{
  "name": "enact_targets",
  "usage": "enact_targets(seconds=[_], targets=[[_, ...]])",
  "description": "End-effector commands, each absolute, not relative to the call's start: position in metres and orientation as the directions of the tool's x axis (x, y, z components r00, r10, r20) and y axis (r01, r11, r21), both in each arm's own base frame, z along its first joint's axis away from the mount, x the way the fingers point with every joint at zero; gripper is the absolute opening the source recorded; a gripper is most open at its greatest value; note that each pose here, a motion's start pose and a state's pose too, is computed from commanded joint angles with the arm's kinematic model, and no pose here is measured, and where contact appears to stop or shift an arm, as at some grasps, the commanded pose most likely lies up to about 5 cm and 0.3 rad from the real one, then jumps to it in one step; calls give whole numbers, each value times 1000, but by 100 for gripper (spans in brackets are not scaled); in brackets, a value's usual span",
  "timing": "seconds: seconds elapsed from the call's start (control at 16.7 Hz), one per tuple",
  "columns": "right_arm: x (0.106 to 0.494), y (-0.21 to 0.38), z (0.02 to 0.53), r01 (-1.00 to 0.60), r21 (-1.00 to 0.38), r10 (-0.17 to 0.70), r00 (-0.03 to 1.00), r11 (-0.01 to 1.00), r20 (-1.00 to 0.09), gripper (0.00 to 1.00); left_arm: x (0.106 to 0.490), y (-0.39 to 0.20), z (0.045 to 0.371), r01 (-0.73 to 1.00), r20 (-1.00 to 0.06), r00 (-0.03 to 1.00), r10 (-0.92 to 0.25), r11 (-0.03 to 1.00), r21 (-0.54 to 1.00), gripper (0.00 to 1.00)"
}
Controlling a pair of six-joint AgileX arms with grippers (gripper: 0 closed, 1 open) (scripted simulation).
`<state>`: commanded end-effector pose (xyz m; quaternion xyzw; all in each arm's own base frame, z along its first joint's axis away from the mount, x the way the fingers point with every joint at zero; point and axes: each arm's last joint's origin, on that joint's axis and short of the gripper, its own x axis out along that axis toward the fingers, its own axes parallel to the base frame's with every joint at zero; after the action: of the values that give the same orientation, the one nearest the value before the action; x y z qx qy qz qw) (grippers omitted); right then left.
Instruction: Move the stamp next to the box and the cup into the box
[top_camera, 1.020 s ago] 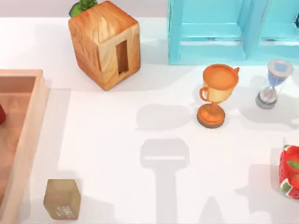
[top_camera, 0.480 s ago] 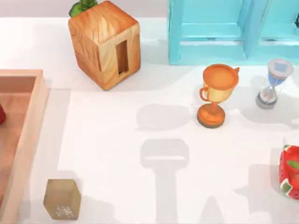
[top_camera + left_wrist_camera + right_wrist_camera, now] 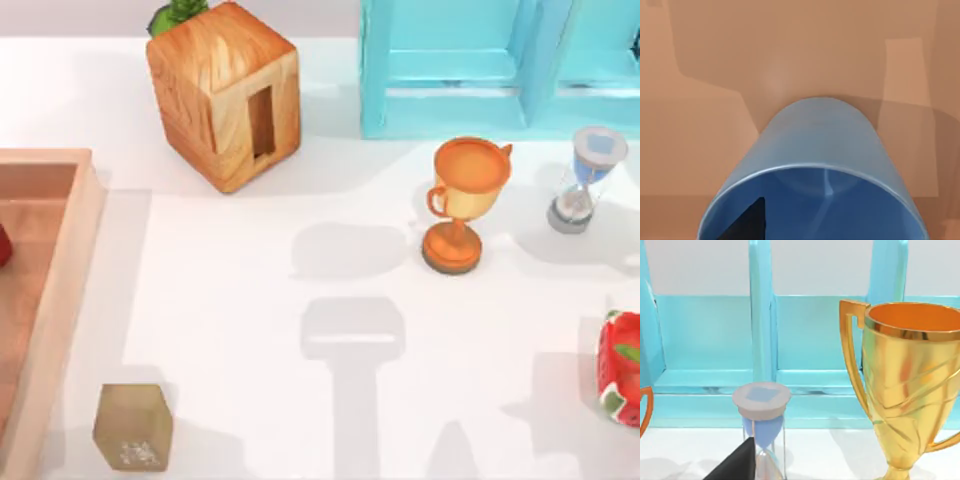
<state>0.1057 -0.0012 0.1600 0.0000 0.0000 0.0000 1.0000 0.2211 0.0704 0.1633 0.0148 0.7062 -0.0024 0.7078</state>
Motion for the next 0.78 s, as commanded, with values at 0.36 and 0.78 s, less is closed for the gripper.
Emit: enact_targets(seconds=[0.36, 0.78], targets=[[106, -1, 160, 0, 0, 0, 1000, 1000, 0, 100, 231, 66, 174, 64, -997, 61, 38, 997, 42, 100], [106, -1, 160, 0, 0, 0, 1000, 1000, 0, 100, 248, 71, 253, 65, -977, 174, 126, 988, 139, 100]])
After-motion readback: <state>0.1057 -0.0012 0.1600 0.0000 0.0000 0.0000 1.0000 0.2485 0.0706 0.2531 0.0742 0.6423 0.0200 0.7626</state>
